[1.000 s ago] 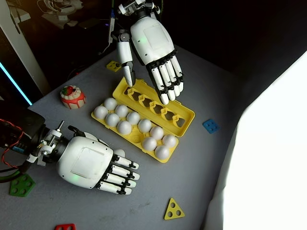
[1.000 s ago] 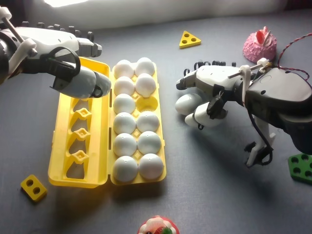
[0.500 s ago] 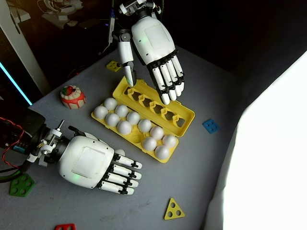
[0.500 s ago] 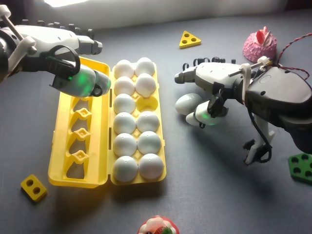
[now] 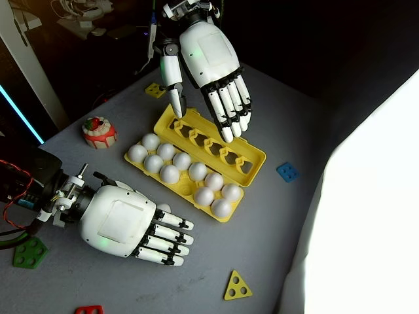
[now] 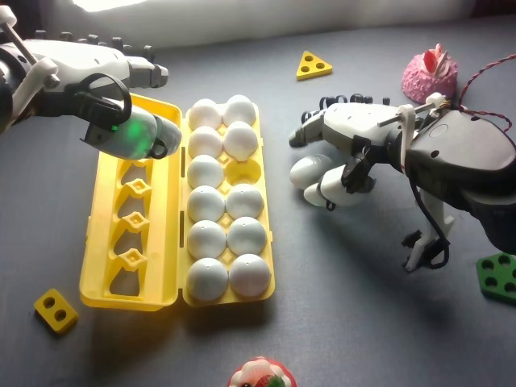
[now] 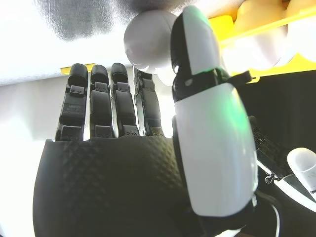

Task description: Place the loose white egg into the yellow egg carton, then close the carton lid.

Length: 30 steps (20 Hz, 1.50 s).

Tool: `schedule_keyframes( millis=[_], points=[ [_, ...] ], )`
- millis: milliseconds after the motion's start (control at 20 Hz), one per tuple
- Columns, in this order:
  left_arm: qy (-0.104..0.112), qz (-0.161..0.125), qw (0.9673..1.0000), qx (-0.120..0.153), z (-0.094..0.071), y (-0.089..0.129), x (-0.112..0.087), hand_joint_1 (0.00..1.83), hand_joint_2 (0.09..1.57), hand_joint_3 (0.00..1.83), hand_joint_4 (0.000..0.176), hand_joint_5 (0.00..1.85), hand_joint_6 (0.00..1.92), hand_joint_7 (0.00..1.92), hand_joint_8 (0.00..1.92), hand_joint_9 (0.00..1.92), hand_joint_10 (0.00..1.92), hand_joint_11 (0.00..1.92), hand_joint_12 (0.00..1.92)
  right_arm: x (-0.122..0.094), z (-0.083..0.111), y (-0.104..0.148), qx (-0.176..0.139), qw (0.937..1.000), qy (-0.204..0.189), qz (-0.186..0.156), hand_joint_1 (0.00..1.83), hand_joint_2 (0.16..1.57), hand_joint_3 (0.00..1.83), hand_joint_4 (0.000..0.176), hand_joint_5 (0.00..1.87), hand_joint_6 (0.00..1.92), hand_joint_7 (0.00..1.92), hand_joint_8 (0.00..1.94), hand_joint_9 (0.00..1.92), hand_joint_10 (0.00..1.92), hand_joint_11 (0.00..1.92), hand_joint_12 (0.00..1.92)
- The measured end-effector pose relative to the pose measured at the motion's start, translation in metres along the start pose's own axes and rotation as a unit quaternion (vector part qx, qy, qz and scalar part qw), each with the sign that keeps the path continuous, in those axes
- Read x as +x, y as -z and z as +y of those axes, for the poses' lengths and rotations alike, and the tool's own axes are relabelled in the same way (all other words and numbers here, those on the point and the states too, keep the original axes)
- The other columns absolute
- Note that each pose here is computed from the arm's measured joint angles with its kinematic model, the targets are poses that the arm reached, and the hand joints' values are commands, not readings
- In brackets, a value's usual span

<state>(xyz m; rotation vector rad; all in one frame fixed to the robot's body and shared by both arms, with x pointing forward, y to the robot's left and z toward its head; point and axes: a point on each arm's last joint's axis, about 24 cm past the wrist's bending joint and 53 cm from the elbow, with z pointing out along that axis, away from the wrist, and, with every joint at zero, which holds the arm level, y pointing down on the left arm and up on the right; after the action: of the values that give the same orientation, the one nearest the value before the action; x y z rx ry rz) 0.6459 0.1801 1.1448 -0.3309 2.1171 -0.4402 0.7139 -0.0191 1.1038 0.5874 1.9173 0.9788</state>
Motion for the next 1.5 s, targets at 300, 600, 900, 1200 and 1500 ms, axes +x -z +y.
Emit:
schedule_keyframes(
  millis=[300,600,900,1200,1500],
  points=[
    [0.002,0.001,1.0000,0.000,0.000,0.000,0.001,0.19,1.39,0.00,0.019,0.08,0.00,0.10,0.00,0.10,0.01,0.00,0.45,0.000,0.000,0.000,0.000,1.0000,0.000,0.000,1.07,1.17,0.00,0.000,0.88,1.17,0.54,0.02,0.22,0.01,0.00,0.28],
    [0.003,0.002,1.0000,0.000,0.000,0.000,0.001,0.20,1.39,0.00,0.006,0.08,0.00,0.11,0.00,0.10,0.01,0.00,0.44,-0.005,0.014,0.004,-0.032,0.9994,-0.013,-0.005,1.09,1.17,0.00,0.000,0.89,1.15,0.55,0.00,0.21,0.00,0.00,0.25],
    [0.004,0.003,1.0000,0.000,0.000,0.000,0.001,0.15,1.39,0.00,0.010,0.07,0.01,0.11,0.01,0.10,0.01,0.00,0.42,-0.012,0.070,0.034,-0.147,0.9888,0.000,-0.024,1.08,1.16,0.00,0.000,0.90,1.13,0.55,0.01,0.21,0.01,0.00,0.36],
    [0.012,0.003,0.9999,-0.002,0.003,-0.002,-0.001,0.15,1.39,0.00,0.019,0.09,0.01,0.11,0.00,0.10,0.00,0.00,0.43,-0.015,0.068,0.032,-0.171,0.9808,-0.087,-0.037,1.07,1.18,0.00,0.000,0.87,1.19,0.53,0.00,0.20,0.00,0.00,0.25],
    [0.026,-0.019,0.9989,-0.034,0.028,-0.008,-0.025,0.16,1.39,0.00,0.017,0.06,0.00,0.08,0.00,0.07,0.01,0.00,0.26,-0.010,0.044,0.013,-0.155,0.9692,-0.189,-0.029,1.09,1.15,0.00,0.000,0.91,1.11,0.55,0.00,0.21,0.00,0.00,0.30]
  ],
)
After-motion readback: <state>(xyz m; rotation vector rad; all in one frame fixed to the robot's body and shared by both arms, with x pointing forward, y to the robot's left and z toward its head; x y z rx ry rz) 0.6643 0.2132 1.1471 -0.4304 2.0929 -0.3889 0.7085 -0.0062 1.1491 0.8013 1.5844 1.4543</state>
